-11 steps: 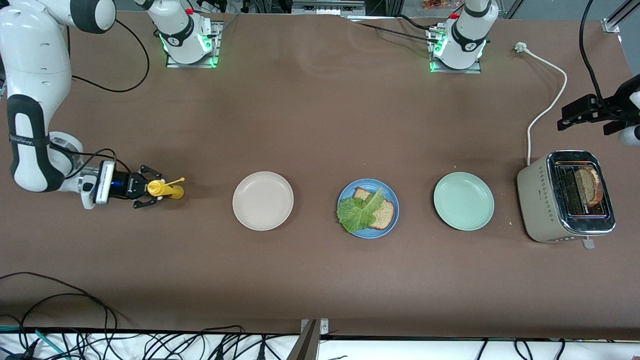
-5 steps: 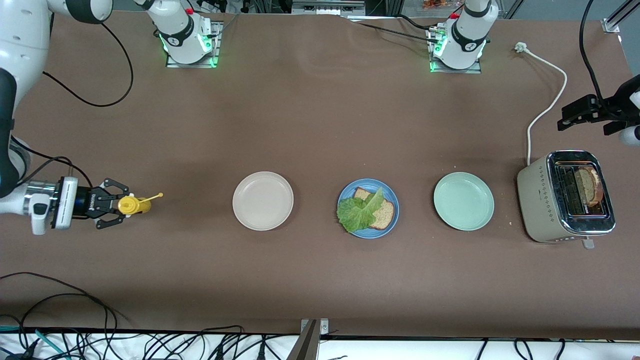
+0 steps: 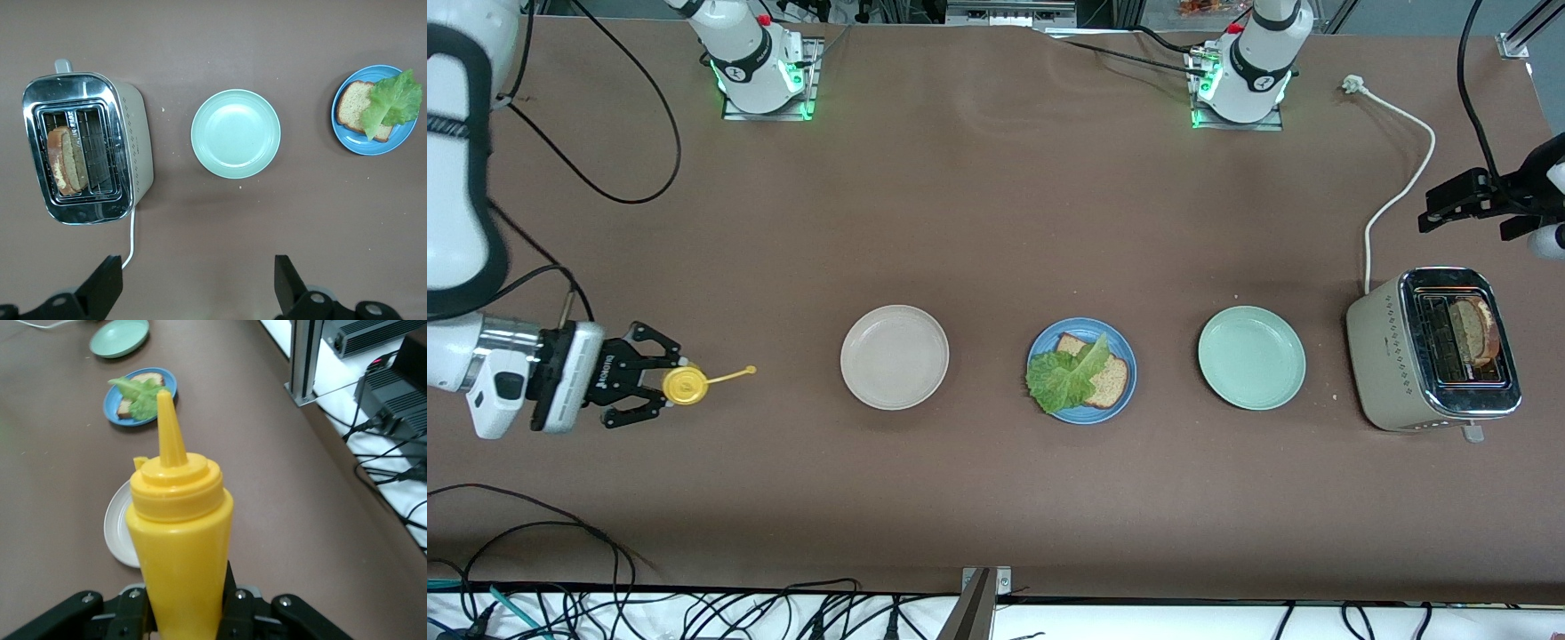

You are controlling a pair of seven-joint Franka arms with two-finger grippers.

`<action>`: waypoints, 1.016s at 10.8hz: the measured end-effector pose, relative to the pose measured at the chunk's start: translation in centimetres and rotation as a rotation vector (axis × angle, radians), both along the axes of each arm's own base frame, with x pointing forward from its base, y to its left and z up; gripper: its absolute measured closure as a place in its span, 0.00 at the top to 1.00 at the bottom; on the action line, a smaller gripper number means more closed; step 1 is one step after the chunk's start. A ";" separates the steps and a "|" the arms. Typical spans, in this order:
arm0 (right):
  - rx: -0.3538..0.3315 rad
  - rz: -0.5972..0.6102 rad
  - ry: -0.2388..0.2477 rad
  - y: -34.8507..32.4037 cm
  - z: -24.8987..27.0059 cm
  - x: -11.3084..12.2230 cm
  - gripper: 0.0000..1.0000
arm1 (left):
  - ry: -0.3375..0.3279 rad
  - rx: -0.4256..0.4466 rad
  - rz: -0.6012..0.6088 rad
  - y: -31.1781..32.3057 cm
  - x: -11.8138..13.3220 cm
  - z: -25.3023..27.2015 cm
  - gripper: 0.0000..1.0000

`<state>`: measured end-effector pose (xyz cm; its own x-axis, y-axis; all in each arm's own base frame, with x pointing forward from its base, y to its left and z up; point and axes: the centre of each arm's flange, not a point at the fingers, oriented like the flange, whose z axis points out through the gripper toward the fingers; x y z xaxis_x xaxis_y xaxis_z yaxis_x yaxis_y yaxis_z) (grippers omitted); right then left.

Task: Make sandwich in blue plate with both arms
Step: 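Lift the mustard bottle upright with the right gripper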

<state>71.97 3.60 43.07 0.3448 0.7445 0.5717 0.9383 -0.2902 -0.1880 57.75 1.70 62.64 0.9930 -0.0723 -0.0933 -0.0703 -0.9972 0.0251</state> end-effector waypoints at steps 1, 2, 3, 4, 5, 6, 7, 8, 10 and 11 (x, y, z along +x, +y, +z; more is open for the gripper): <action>-0.074 -0.046 -0.007 3.6 2.5 -0.2 0.32 | 0.000 0.000 0.000 0.0 0.0 0.0 1.00; -0.146 -0.091 -0.015 7.5 4.6 -0.8 0.32 | 0.000 0.000 0.000 0.0 0.0 0.0 1.00; -0.201 -0.131 -0.017 11.2 5.9 -1.5 0.32 | 0.001 0.000 0.001 0.1 0.0 0.0 1.00; -0.250 -0.171 -0.019 14.6 6.6 -2.2 0.32 | 0.002 0.000 0.006 0.3 0.1 -0.1 1.00; -0.296 -0.207 -0.026 17.5 7.0 -3.0 0.32 | 0.005 0.000 0.016 0.9 0.1 -0.3 1.00; -0.335 -0.242 -0.048 20.2 7.6 -3.9 0.32 | 0.009 0.000 0.029 1.7 0.2 -0.5 1.00; -0.376 -0.277 -0.073 22.7 8.0 -4.8 0.32 | 0.014 -0.001 0.038 2.3 0.3 -0.8 1.00; -0.427 -0.300 -0.106 25.5 8.1 -6.0 0.31 | 0.018 -0.002 0.044 2.6 0.4 -1.1 1.00; -0.500 -0.331 -0.174 31.1 7.3 -8.6 0.31 | 0.022 -0.003 0.043 2.6 0.5 -1.3 1.00; -0.525 -0.340 -0.203 33.3 6.5 -9.8 0.31 | 0.022 -0.003 0.042 2.5 0.5 -1.3 1.00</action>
